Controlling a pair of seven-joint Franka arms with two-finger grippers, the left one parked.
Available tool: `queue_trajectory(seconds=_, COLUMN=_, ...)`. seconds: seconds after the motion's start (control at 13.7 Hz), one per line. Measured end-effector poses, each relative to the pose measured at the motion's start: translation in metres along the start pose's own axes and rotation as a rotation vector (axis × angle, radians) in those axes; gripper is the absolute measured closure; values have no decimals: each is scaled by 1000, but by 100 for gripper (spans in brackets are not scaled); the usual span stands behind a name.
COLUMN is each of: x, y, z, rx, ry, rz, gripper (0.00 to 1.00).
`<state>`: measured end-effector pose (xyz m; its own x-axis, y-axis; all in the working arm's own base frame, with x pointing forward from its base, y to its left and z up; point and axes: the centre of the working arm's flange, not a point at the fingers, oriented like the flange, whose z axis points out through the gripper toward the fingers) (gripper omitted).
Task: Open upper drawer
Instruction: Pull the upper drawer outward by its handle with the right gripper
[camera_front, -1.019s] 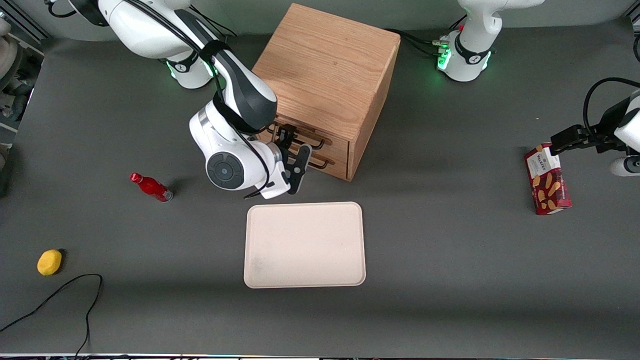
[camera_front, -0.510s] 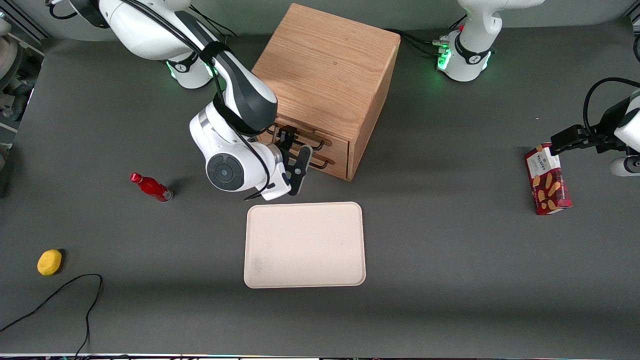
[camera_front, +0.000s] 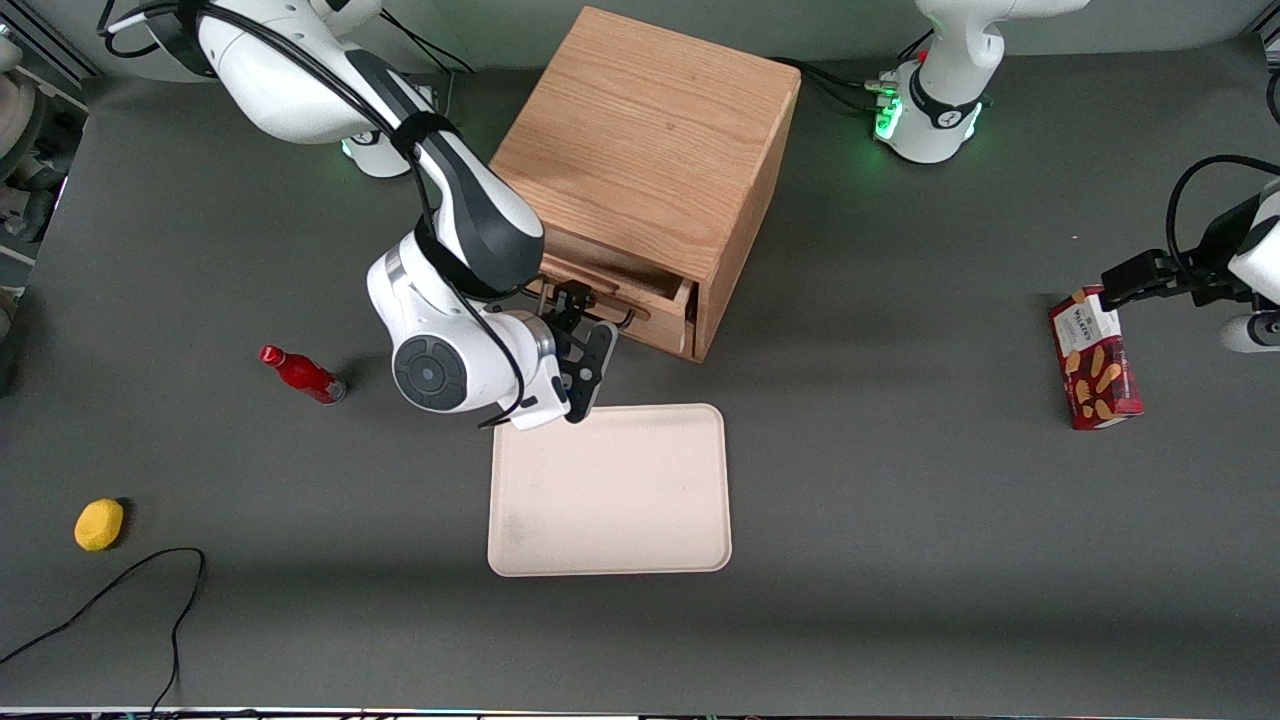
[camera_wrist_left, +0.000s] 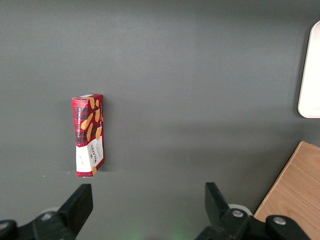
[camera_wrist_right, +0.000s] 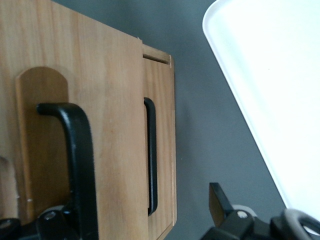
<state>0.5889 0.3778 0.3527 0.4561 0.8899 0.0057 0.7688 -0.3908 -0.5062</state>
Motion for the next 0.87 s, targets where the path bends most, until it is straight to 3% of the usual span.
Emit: queue_trajectory(seconds=0.87, x=-24, y=38, z=-25, rx=-17, ry=37, rz=5, gripper=0)
